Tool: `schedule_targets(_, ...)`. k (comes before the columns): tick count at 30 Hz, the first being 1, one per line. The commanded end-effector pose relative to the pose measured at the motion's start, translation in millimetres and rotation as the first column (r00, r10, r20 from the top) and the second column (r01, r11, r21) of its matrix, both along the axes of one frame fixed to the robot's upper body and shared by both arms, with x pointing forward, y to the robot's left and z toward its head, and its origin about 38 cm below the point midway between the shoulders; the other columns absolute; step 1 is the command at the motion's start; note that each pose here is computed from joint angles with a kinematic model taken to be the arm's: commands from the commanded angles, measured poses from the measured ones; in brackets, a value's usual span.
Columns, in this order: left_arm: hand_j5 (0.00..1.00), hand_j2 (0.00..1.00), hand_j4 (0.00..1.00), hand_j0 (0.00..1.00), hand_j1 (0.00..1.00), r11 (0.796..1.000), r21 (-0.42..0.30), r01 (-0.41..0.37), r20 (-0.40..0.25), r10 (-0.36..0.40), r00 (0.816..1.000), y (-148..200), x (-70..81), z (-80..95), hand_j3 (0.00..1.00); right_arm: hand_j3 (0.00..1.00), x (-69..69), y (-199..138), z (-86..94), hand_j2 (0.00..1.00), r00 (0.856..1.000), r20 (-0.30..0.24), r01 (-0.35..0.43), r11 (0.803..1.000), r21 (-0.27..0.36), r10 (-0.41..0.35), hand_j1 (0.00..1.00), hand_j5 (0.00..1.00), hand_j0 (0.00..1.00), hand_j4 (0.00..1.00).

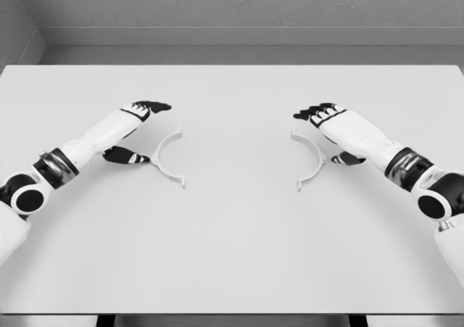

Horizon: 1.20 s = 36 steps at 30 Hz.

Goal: Assemble PVC drainage pipe clamps

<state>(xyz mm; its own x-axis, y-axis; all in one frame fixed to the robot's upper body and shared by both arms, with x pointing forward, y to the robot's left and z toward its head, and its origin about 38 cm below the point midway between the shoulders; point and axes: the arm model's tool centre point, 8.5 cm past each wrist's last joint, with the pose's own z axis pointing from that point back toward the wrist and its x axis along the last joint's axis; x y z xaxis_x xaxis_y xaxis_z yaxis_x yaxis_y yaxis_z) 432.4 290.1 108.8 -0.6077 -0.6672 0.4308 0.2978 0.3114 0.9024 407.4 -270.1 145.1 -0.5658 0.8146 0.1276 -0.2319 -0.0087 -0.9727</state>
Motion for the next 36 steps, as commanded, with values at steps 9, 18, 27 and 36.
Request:
schedule_targets(9, 1.00, 1.00, 1.00, 1.00, 1.00, 1.000, -0.018, 0.012, -0.006, -0.012, 1.000, -9, -0.3, -2.8, 1.00, 1.00, 4.7, 5, -3.5, 1.00, 1.000, -0.011, 0.007, 1.000, -0.001, -0.007, 1.00, 1.00, 1.00, 1.00)
schedule_targets(18, 1.00, 1.00, 1.00, 1.00, 1.00, 0.999, -0.036, 0.021, -0.004, -0.022, 1.000, -18, 0.0, -3.4, 1.00, 1.00, 6.4, 3, -5.4, 1.00, 1.000, -0.017, 0.012, 1.000, -0.004, -0.012, 1.00, 1.00, 1.00, 1.00)
schedule_targets(27, 1.00, 1.00, 1.00, 1.00, 1.00, 0.999, -0.038, 0.013, -0.002, -0.013, 1.000, -14, 0.8, -1.7, 1.00, 1.00, 7.6, 6, -8.3, 1.00, 1.000, -0.024, 0.011, 1.000, -0.015, -0.011, 1.00, 1.00, 1.00, 1.00)
schedule_targets(36, 1.00, 1.00, 1.00, 1.00, 1.00, 0.999, -0.010, -0.032, -0.002, 0.032, 0.999, 4, 16.6, 4.3, 1.00, 1.00, 9.3, 20, -9.8, 1.00, 1.000, -0.029, -0.005, 1.000, -0.006, 0.005, 1.00, 1.00, 1.00, 1.00)
